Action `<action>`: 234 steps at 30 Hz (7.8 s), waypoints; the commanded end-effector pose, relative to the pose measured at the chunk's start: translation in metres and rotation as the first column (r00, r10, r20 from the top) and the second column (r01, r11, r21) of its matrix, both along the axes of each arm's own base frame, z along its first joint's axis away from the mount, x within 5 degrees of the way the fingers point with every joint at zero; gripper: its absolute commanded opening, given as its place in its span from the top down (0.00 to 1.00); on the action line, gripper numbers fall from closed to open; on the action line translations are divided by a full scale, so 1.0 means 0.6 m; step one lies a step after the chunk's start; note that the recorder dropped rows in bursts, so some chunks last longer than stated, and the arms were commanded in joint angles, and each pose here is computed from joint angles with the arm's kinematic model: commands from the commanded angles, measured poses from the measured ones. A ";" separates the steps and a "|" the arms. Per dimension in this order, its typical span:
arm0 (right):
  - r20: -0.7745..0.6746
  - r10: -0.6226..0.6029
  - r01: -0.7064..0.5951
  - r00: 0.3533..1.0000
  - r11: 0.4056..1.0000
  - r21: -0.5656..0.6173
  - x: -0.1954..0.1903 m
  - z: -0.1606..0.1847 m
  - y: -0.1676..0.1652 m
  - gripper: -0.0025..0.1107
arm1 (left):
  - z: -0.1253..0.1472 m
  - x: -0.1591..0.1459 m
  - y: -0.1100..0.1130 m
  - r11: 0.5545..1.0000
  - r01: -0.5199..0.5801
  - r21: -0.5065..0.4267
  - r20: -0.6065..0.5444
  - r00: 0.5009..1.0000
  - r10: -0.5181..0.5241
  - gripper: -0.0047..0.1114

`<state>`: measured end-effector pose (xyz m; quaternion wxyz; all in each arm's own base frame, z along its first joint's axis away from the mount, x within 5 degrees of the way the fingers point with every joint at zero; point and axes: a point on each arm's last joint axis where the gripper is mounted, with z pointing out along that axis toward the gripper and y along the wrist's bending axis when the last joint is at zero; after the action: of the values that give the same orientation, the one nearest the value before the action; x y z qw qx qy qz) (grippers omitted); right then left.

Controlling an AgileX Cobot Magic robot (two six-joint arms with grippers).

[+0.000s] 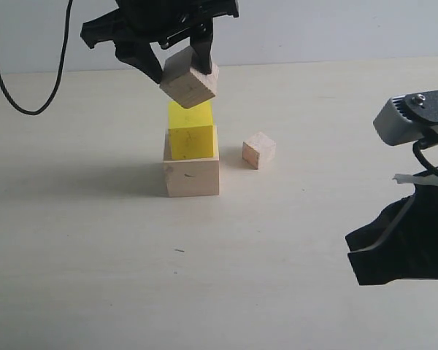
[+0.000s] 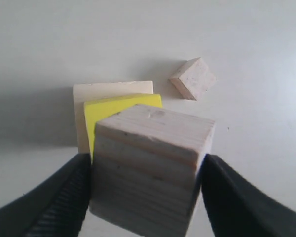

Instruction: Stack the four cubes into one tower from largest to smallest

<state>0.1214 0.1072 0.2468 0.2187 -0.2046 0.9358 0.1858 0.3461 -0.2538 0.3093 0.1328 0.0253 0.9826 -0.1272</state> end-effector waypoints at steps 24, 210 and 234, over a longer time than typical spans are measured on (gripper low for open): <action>0.032 0.015 -0.015 0.999 1.000 -0.005 0.001 0.001 -0.002 0.98 | -0.013 0.011 0.003 0.999 -0.023 0.045 0.018 1.000 0.023 0.96; 0.214 -0.091 0.076 0.973 0.994 0.080 0.170 -0.021 0.097 0.98 | -0.028 0.003 0.001 0.998 0.054 0.035 0.006 0.999 -0.054 0.39; 0.221 -0.079 0.064 0.972 0.995 0.072 0.170 -0.021 0.097 0.98 | -0.042 0.007 -0.006 0.998 0.055 0.022 -0.016 0.998 -0.055 0.39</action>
<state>0.2200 0.1655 0.2317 0.3254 -0.1766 0.9099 0.1869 0.3490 -0.2566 0.2869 0.1239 0.0562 0.9836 -0.1187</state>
